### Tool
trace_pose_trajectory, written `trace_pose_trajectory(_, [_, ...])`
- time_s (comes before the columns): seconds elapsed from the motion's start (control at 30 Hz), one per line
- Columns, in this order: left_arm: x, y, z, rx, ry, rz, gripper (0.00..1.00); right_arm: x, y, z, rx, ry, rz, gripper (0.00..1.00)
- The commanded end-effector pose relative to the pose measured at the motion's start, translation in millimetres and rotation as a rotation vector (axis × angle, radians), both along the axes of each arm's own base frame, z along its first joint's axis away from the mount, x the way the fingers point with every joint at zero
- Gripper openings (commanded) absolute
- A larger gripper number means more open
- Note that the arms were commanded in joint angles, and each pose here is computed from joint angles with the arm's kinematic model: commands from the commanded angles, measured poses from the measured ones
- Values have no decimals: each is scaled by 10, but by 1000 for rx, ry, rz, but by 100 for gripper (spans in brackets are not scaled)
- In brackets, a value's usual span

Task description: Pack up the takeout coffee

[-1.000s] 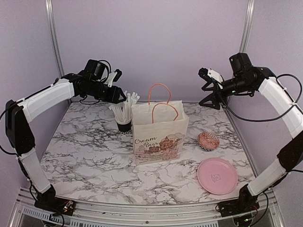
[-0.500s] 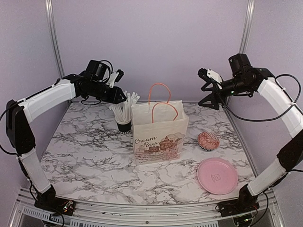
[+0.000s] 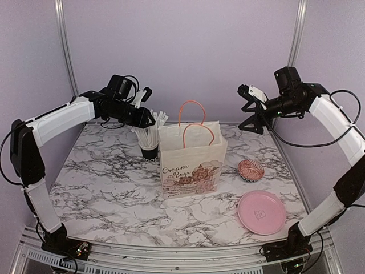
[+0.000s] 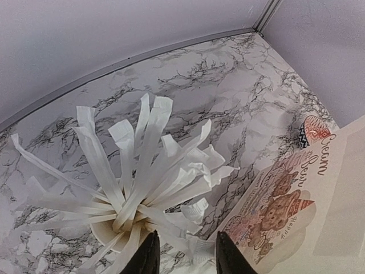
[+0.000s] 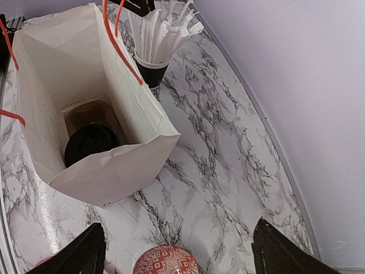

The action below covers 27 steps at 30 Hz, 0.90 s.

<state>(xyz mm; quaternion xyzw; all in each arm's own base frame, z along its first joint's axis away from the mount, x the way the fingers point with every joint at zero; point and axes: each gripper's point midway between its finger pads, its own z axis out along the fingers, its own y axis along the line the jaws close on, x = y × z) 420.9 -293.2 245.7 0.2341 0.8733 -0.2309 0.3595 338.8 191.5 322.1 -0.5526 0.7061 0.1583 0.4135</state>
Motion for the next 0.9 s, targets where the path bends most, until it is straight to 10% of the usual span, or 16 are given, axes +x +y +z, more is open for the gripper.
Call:
trace_pose_trajectory(0.0, [23, -61, -37, 5, 10, -12, 31, 5, -11, 59, 10, -23, -6, 86])
trace_pose_trajectory(0.87, [-69, 193, 410, 62, -97, 61, 4, 54, -3, -30, 8, -15, -9, 86])
